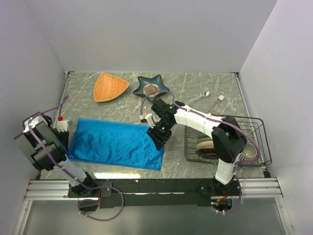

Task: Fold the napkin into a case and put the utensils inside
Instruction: Fold and flatten the napkin at the center of the board.

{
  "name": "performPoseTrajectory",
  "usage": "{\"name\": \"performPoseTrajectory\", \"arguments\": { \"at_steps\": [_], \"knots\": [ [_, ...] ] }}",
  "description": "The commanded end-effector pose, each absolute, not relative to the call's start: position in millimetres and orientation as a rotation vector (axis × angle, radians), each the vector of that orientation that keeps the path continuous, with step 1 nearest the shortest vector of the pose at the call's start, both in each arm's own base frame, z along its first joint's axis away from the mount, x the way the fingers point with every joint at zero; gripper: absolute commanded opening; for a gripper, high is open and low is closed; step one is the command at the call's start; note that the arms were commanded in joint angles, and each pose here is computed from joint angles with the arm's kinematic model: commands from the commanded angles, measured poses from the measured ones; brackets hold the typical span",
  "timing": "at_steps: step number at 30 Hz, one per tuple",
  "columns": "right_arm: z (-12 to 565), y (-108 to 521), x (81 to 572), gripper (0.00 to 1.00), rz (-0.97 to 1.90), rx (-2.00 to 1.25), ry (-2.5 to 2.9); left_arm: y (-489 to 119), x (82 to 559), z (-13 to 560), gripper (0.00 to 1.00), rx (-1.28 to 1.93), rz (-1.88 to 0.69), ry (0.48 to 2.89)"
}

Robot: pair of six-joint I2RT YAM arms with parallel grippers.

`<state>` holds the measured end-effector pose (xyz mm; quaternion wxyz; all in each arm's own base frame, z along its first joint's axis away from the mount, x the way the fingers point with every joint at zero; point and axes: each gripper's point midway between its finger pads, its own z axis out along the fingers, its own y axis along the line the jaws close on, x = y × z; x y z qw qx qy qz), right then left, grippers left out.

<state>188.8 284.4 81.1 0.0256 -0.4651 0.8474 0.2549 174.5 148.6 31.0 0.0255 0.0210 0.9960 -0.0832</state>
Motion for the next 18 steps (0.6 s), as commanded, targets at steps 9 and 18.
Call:
{"name": "performPoseTrajectory", "arguments": {
  "at_steps": [9,18],
  "knots": [
    [93.7,293.0,198.0,0.51,0.787,-1.463,2.561,156.3,186.1,34.6,0.26,0.040,-0.263,3.060],
    [91.8,292.9,199.2,0.51,0.782,-1.460,2.568,154.3,182.2,28.5,0.27,0.046,-0.291,3.083]
  ]
}}
